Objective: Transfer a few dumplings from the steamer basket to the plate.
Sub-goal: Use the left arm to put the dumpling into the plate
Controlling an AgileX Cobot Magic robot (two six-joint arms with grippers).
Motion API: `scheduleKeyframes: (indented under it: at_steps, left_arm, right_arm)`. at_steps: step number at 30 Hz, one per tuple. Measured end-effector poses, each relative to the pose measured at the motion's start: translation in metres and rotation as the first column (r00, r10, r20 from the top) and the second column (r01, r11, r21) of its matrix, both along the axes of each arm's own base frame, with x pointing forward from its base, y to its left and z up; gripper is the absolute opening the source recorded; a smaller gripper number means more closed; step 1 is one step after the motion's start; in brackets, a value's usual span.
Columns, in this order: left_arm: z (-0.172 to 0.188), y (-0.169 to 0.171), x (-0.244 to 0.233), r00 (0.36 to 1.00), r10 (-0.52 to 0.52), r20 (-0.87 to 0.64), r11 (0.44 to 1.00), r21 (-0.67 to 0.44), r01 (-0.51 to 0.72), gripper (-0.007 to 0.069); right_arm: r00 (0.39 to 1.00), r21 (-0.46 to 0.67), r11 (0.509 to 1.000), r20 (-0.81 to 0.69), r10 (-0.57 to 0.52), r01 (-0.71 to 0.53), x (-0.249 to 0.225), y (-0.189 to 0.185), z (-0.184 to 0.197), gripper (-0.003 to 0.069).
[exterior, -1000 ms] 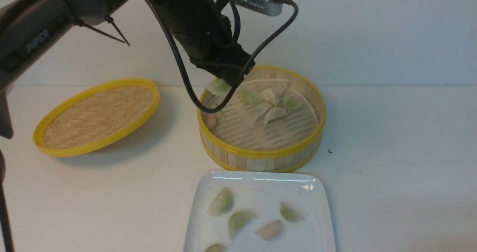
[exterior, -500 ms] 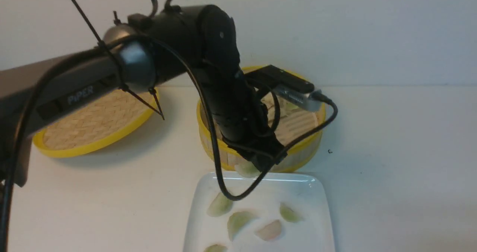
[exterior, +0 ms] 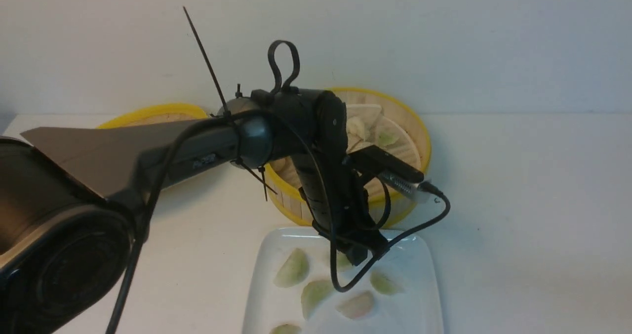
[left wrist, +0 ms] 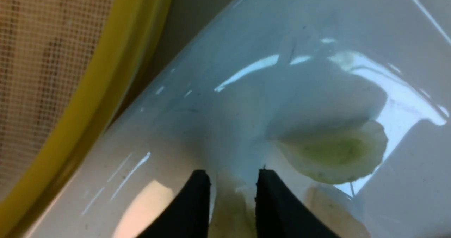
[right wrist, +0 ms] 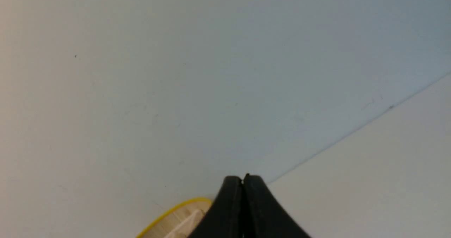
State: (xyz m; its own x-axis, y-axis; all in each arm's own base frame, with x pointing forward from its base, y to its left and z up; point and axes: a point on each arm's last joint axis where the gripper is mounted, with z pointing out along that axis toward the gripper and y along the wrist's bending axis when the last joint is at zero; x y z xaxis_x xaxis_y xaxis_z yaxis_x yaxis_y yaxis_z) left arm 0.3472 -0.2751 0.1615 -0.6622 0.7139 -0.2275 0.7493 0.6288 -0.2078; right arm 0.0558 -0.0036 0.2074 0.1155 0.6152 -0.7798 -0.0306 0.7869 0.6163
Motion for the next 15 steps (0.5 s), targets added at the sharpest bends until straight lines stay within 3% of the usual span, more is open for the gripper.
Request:
scheduleKeyframes:
  at_steps: [6,9,11,14,15]
  left_arm:
    - [-0.003,-0.001,0.001,1.0,0.0,0.009,1.0,0.001,0.0,0.0324]
    - [0.004,-0.003,0.003,1.0,0.007,0.004,1.0,-0.003,-0.007,0.0376]
    - [0.013,-0.003,0.003,1.0,0.017,0.003,1.0,-0.008,-0.017,0.0371]
    - [0.048,-0.001,0.0,0.999,0.039,0.031,0.999,-0.038,-0.037,0.0293]
    - [0.071,0.003,-0.004,0.997,0.037,0.072,0.998,-0.057,-0.033,0.0225]
  right_arm:
    - [1.0,0.054,0.999,-0.005,0.009,-0.009,0.0,0.0,-0.001,-0.0015]
    - [0.995,0.048,0.995,-0.035,0.09,-0.088,-0.003,0.008,0.013,-0.0015]
    - [0.991,0.028,0.992,-0.048,0.125,-0.124,-0.004,0.011,0.027,-0.0015]
    - [0.958,-0.043,0.969,-0.168,0.232,-0.242,-0.001,0.022,0.066,-0.0015]
    - [0.926,-0.076,0.953,-0.272,0.263,-0.293,0.005,0.027,0.08,-0.0015]
